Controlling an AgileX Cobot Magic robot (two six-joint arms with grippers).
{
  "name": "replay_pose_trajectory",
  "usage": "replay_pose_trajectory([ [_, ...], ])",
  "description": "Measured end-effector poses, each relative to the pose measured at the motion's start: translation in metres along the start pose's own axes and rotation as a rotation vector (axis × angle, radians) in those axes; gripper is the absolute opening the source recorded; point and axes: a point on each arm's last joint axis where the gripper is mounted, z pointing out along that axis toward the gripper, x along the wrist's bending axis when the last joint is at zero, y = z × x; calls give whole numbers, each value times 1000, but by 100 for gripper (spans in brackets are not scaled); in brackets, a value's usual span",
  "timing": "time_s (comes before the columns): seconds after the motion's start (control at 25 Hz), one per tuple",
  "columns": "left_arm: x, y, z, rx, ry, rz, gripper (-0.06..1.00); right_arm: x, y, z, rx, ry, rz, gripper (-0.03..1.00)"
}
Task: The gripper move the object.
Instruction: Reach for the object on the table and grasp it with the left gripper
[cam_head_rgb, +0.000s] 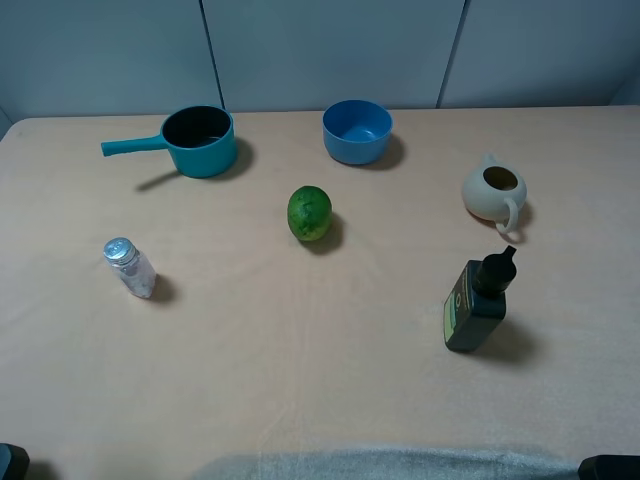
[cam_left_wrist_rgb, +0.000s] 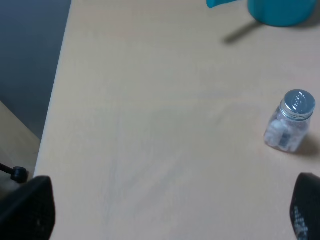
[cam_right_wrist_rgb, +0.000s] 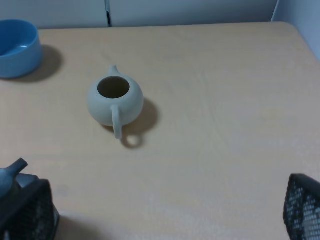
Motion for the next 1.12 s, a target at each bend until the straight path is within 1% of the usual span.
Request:
replay_pose_trajectory([
  [1.12,0,0,0,0,0,0,91,0,0,0,0,0,0,69],
])
